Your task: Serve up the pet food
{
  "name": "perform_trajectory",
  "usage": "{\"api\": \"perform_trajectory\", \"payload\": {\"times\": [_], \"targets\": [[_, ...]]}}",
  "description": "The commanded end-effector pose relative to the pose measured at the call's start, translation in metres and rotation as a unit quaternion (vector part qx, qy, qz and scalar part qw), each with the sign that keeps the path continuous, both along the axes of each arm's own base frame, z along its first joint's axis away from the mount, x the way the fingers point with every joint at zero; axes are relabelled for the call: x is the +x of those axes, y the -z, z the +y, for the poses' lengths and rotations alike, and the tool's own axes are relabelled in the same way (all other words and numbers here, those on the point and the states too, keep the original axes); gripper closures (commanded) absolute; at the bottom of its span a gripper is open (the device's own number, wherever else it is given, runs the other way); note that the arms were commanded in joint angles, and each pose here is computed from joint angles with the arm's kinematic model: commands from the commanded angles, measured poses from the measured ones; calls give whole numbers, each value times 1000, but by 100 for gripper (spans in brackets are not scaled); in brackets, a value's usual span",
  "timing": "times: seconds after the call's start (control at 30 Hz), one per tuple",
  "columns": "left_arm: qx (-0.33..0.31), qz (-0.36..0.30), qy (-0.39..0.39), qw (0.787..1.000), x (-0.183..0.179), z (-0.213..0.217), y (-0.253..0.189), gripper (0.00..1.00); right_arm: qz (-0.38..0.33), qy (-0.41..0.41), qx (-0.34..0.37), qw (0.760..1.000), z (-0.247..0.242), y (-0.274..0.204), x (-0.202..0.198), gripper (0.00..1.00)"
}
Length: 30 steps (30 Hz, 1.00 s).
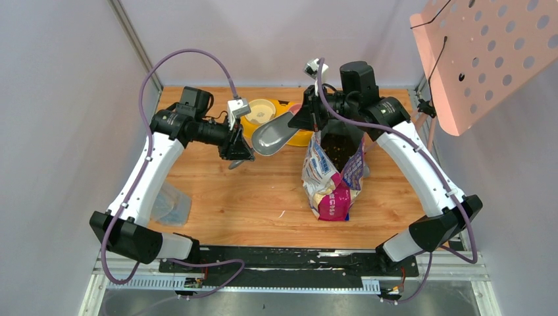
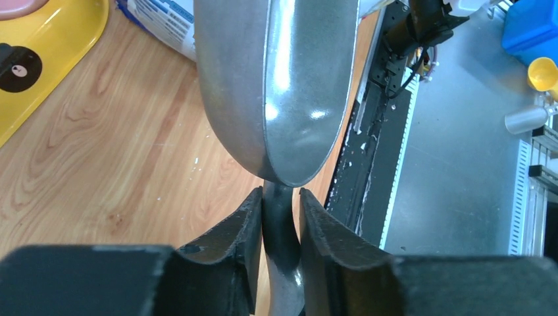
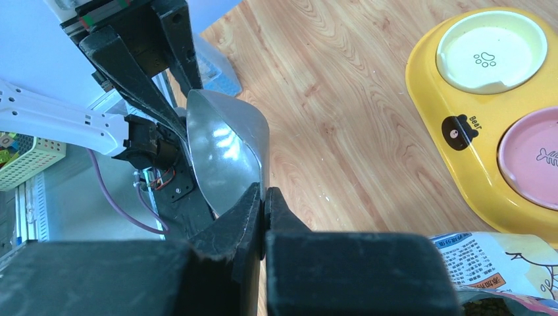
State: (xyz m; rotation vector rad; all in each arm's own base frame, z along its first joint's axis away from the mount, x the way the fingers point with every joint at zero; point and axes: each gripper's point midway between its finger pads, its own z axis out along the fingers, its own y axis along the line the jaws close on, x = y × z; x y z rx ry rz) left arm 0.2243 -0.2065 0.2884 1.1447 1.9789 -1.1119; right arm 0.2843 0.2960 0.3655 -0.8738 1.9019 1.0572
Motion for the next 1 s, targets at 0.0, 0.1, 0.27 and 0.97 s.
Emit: {"api": "perform_trajectory", "payload": {"times": [0.0,0.1,0.27,0.97], "targets": [[-18,-16,20,1000,-5,-3,-11,79,-42,-9,25,999,-1,-25,-7,100],[-18,-20,18,999,-3,-3,-12,98,-43,-25,19,999,0,-18,-10,84],[-1,-24,35,999,-7,0,-11,100,-150,-80,-13,985,-6,-34,-12,50],[2,28,86,996,-27,-14,-21,100,-495,-229,-160,823,23,-7,-39,58]]}}
